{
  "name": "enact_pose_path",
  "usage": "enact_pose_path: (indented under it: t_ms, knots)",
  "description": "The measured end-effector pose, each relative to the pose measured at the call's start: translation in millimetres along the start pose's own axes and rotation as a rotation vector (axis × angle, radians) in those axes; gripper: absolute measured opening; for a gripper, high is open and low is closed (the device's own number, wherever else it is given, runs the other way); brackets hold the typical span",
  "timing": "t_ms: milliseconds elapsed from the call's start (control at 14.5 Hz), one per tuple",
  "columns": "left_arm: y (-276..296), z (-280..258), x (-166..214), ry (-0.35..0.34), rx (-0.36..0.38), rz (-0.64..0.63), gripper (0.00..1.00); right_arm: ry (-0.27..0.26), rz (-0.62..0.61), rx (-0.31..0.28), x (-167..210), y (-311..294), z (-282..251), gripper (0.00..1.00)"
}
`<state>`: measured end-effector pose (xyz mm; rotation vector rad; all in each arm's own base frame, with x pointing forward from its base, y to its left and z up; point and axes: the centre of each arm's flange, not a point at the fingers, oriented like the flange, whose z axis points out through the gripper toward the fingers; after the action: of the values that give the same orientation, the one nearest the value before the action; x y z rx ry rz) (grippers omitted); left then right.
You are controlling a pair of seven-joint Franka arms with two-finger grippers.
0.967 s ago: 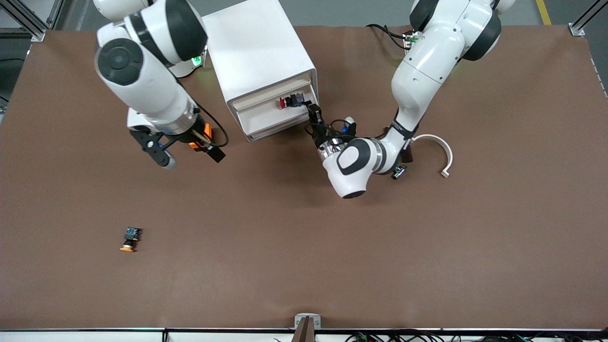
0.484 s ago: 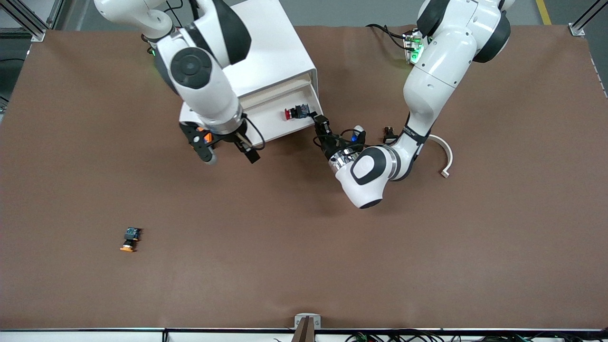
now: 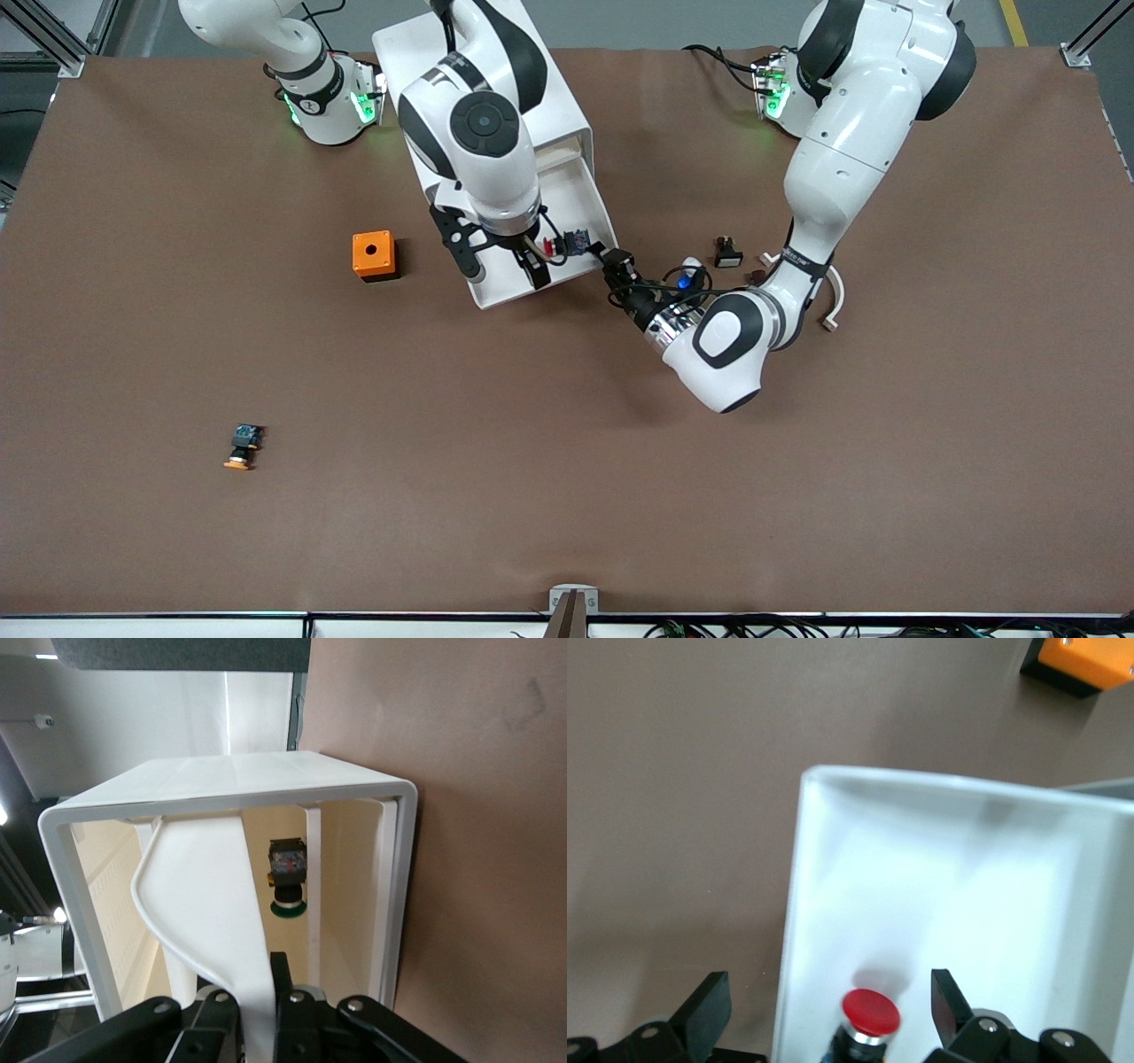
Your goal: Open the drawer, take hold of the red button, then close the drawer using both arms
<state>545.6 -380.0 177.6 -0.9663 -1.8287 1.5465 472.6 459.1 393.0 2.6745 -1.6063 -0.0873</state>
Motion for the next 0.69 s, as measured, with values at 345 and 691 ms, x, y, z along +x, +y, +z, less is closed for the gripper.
enact_pose_path:
  t_ms: [345,691]
  knots:
    - [5,-21,7,-0.041,-0.01,-0.006,0.15,0.008,0.047,0.003,-32,1,31,1.0]
    - [8,-24,6,-0.056,-0.024,0.12,0.59,0.009,0.08,0.018,-52,-4,45,1.0]
